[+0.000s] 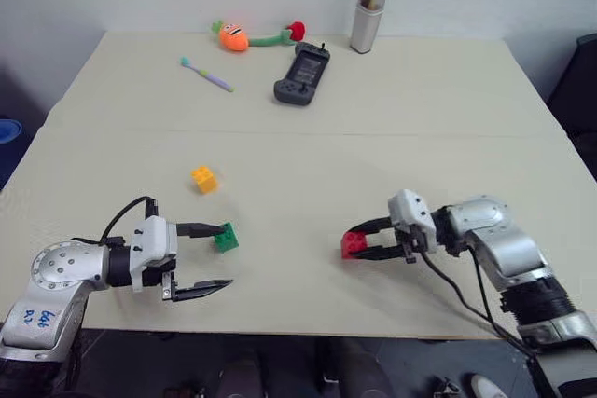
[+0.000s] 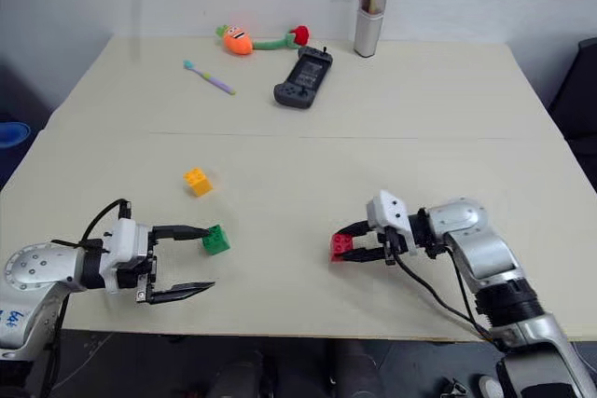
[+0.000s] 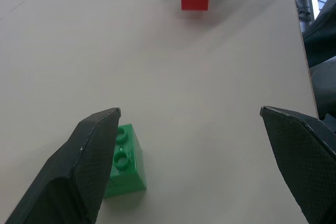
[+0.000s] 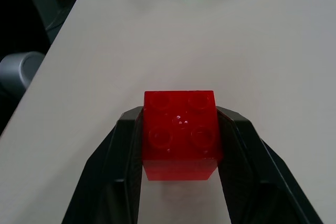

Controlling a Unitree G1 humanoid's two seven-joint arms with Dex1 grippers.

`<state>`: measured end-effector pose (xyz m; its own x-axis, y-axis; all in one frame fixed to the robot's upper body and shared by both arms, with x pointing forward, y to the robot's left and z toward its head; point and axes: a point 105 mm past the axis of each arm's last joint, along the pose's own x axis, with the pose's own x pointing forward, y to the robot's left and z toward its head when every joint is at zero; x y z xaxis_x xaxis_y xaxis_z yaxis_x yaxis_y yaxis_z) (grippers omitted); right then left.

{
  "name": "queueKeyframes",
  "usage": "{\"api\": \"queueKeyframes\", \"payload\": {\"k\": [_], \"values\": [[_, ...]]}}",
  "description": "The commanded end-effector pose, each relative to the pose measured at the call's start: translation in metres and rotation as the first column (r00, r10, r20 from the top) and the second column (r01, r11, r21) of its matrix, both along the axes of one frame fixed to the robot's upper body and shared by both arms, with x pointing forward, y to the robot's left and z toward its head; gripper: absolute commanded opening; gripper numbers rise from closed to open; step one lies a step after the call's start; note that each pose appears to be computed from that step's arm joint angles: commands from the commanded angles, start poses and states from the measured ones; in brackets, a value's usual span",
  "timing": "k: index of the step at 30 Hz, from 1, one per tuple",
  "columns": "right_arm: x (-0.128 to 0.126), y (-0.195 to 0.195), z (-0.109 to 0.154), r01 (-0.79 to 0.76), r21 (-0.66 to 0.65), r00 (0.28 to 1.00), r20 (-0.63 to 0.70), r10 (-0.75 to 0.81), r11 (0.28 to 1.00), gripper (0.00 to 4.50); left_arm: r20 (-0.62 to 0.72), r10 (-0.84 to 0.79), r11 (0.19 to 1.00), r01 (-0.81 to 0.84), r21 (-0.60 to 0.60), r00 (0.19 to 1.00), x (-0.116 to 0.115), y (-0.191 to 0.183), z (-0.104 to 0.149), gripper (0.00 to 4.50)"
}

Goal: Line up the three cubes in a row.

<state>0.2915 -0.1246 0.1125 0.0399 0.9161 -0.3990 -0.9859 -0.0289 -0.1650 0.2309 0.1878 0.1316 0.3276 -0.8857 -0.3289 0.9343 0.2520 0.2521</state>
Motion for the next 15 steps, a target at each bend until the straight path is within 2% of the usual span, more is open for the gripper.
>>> {"api": "queueKeyframes", "payload": {"k": [1, 5, 11, 14, 15], "values": [[0.006, -0.007, -0.001, -0.013, -0.045, 0.999, 0.03, 0.014, 0.999, 1.48, 0.023, -0.007, 1.0, 0.007, -0.005, 1.0, -0.006, -0.002, 0.008, 4.5], [0.009, -0.009, -0.004, 0.02, -0.045, 1.0, -0.005, -0.021, 0.999, 1.48, 0.042, 0.04, 0.999, -0.04, 0.0, 0.998, -0.006, 0.005, 0.009, 4.5], [0.002, -0.004, 0.023, 0.012, 0.037, 0.997, 0.075, -0.015, 0.999, 3.42, 0.053, 0.118, 0.993, -0.118, -0.002, 0.992, -0.004, 0.018, 0.009, 4.5], [-0.004, -0.012, 0.046, 0.024, 0.094, 0.988, 0.152, -0.038, 0.995, 4.49, 0.063, 0.202, 0.979, -0.203, -0.002, 0.977, -0.004, 0.037, 0.008, 4.5], [-0.006, -0.015, 0.052, 0.027, 0.11, 0.985, 0.167, -0.046, 0.994, 4.49, 0.067, 0.234, 0.972, -0.234, -0.001, 0.97, -0.004, 0.044, 0.008, 4.5]]}}
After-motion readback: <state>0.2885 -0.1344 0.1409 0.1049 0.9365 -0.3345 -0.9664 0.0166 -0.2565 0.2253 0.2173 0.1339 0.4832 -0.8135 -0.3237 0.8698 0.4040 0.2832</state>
